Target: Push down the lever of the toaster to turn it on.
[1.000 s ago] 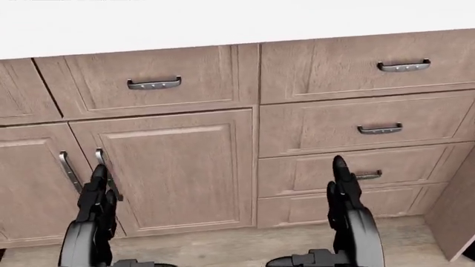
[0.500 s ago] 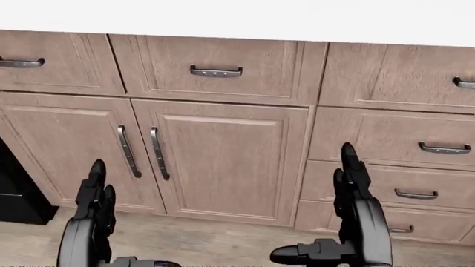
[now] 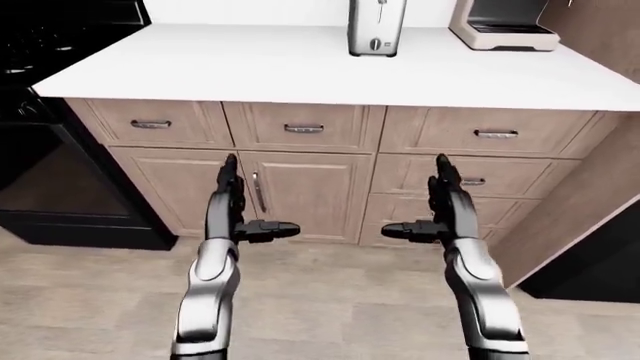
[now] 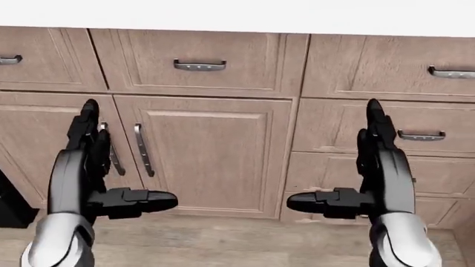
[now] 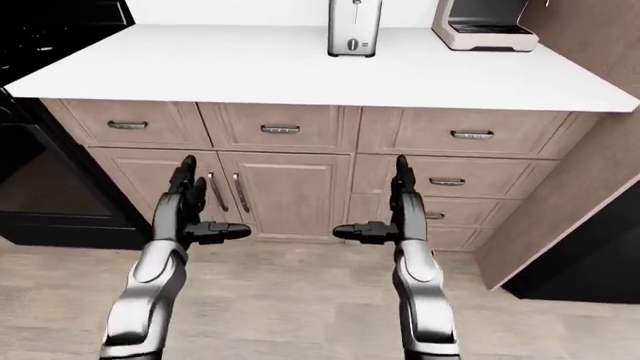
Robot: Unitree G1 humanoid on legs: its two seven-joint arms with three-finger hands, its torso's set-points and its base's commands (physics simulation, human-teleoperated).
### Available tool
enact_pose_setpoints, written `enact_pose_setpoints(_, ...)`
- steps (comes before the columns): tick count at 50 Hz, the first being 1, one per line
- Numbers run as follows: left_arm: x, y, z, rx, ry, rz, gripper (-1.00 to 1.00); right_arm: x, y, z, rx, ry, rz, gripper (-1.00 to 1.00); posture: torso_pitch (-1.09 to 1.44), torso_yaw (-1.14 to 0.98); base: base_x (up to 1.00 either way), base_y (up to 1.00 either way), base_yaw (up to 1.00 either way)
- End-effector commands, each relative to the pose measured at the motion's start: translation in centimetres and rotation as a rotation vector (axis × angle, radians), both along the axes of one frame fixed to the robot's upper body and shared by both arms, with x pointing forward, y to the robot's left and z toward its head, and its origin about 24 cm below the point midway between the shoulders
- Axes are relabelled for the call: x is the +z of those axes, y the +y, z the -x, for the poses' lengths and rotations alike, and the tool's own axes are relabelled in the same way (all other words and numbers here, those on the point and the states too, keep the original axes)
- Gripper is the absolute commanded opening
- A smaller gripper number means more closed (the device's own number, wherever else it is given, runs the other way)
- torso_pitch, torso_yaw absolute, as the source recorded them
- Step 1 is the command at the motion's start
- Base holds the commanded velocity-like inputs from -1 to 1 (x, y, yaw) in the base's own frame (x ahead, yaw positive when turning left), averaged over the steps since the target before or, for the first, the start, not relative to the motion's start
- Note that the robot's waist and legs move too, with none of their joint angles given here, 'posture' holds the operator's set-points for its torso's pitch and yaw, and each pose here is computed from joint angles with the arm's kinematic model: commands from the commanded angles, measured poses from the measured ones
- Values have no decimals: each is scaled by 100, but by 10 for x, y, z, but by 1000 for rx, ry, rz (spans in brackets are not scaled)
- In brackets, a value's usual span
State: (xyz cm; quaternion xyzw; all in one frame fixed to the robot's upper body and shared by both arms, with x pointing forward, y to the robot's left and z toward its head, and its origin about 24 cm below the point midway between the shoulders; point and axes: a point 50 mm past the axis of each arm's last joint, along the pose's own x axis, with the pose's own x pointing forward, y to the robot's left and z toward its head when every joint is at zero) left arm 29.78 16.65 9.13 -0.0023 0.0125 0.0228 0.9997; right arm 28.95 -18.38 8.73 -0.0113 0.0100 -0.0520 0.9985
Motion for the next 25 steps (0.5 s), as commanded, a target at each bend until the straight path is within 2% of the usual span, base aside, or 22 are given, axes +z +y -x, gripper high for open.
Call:
enact_pose_setpoints(1, 37, -1, -10, -3, -90, 10, 100, 27, 0, -8, 7, -71, -5, 100, 0, 0, 0, 0, 0)
enact_pose_setpoints(5, 71, 1, -23, -8, -109, 15, 100, 63, 0, -17, 18, -100, -8, 100, 0, 0, 0, 0, 0)
enact_pose_setpoints(7, 88, 0, -26, -22, -118, 13, 100, 84, 0, -19, 10, -128, -13, 100, 0, 0, 0, 0, 0)
enact_pose_setpoints(10, 105, -3, -32, -55, -115, 10, 100, 108, -1, -24, 9, -134, -12, 100, 0, 0, 0, 0, 0)
enact_pose_setpoints(14, 131, -1, -29, -82, -132, 46, 100, 148, 8, -26, 45, -168, 7, 100, 0, 0, 0, 0, 0)
enact_pose_setpoints(15, 142, 2, -23, -72, -157, 53, 100, 158, 10, -25, 47, -188, -4, 100, 0, 0, 0, 0, 0)
enact_pose_setpoints(16, 150, 4, -20, -72, -163, 36, 100, 168, 12, -23, 50, -207, -7, 100, 0, 0, 0, 0, 0)
enact_pose_setpoints(18, 165, 4, -13, -79, -190, 36, 100, 179, 21, -18, 84, -229, -32, 100, 0, 0, 0, 0, 0)
enact_pose_setpoints(22, 172, 6, -12, -80, -199, 44, 100, 189, 29, -3, 116, -264, -1, 100, 0, 0, 0, 0, 0)
enact_pose_setpoints(25, 182, 13, -4, -64, -223, 51, 100, 208, 22, 8, 104, -312, -17, 100, 0, 0, 0, 0, 0)
